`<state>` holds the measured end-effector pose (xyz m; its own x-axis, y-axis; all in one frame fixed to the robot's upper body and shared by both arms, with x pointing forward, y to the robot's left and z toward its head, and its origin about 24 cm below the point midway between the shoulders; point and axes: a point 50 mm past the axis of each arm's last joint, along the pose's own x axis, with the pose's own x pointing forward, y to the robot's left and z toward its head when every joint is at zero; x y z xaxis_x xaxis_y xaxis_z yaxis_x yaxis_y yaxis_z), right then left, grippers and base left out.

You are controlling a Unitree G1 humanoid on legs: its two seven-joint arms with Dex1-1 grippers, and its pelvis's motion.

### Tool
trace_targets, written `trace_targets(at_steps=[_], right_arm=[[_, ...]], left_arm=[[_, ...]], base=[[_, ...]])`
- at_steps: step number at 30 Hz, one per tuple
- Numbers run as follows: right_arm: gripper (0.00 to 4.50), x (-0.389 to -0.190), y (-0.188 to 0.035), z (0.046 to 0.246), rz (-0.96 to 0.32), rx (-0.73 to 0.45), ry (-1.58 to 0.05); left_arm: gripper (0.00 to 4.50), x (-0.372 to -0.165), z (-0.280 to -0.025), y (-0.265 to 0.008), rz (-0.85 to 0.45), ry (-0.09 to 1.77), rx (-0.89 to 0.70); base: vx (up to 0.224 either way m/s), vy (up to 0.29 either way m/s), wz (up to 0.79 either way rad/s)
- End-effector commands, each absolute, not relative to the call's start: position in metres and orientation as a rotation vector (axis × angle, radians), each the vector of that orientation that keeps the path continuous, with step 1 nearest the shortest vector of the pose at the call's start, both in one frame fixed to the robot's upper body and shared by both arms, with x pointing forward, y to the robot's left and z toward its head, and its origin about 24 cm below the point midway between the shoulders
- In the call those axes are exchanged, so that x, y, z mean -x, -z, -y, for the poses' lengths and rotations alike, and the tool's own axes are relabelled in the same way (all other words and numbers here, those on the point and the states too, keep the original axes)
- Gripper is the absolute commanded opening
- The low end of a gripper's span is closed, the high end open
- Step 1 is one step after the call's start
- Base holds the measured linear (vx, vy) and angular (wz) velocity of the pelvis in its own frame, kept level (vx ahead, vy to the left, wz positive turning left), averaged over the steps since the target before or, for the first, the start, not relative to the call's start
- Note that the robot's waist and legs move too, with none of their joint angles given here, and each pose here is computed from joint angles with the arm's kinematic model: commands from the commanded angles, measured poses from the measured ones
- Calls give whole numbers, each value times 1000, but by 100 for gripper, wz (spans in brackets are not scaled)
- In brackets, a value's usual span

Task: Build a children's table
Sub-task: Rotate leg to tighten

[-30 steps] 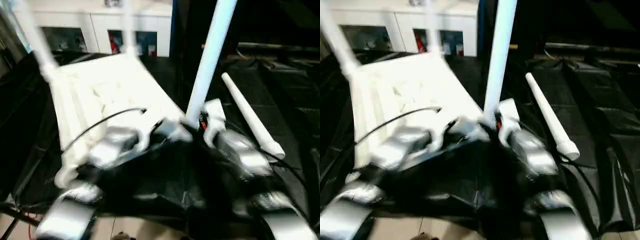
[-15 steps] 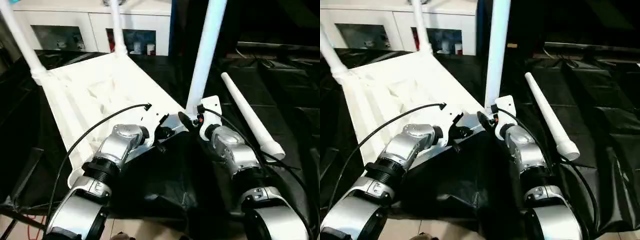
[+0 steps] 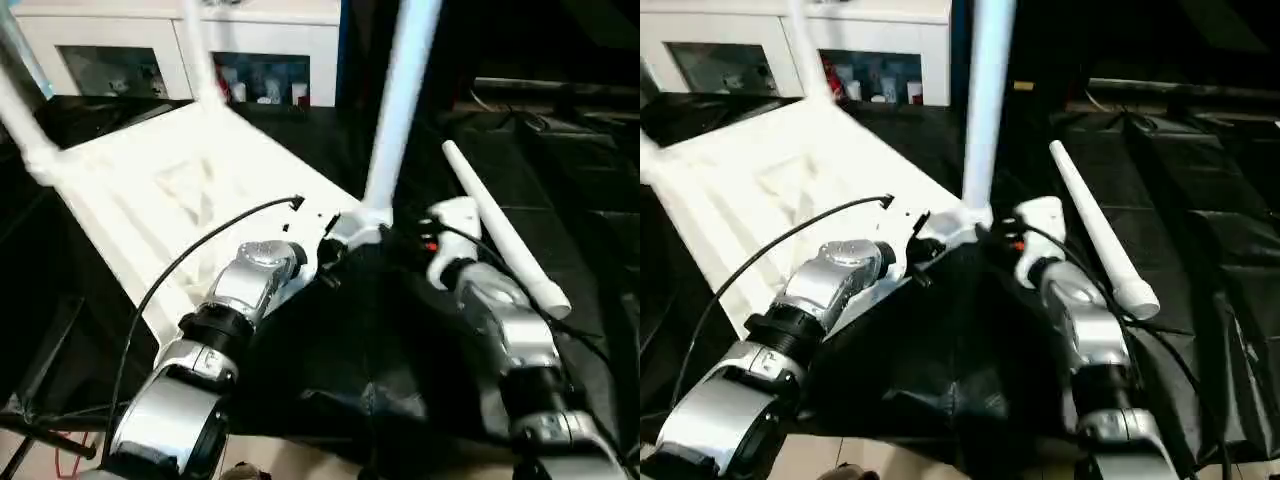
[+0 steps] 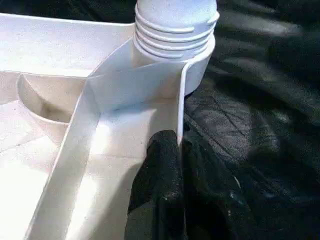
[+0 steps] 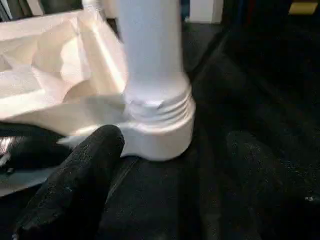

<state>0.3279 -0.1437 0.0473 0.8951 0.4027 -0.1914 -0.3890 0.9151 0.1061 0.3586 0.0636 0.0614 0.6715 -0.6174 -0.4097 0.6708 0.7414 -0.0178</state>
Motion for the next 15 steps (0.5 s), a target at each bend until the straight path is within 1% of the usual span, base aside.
trace_targets(at_steps=[1, 2, 3, 4, 6, 7, 8, 10, 11, 12, 13, 14, 15], right_arm=[[384, -327, -52, 138, -200, -66, -422], [384, -327, -52, 138, -200, -66, -422], [384, -327, -49, 134, -224, -48, -421], [384, -327, -46, 130, -247, -37, -417], [384, -327, -44, 124, -273, -33, -426], [384, -326, -44, 122, -279, -31, -431], [384, -326, -43, 119, -286, -19, -437], [384, -326, -40, 110, -309, 3, -465], [384, -326, -40, 110, -309, 3, -465], [384, -327, -40, 104, -314, 15, -475], [384, -327, -40, 103, -313, 20, -476], [384, -327, -40, 102, -313, 21, -476], [384, -328, -41, 100, -313, 23, -476]], left_arm=[[57, -369, -54, -101, -199, 744, -46], [57, -369, -54, -101, -199, 744, -46], [60, -370, -56, -103, -200, 746, -79], [81, -372, -61, -105, -188, 710, -106], [81, -374, -68, -105, -188, 659, -120], [93, -375, -71, -104, -193, 651, -129], [93, -375, -77, -105, -185, 624, -146], [93, -375, -98, -110, -142, 538, -183], [93, -375, -98, -110, -142, 538, -183], [93, -372, -120, -115, -128, 455, -222], [93, -371, -130, -118, -123, 417, -238], [93, -370, -132, -118, -122, 408, -241], [93, -368, -146, -122, -115, 349, -255]], base=[[0, 0, 0], [0, 0, 0], [0, 0, 0], [0, 0, 0], [0, 0, 0], [0, 0, 0], [0, 0, 0], [0, 0, 0], [0, 0, 0], [0, 0, 0], [0, 0, 0], [0, 0, 0], [0, 0, 0]])
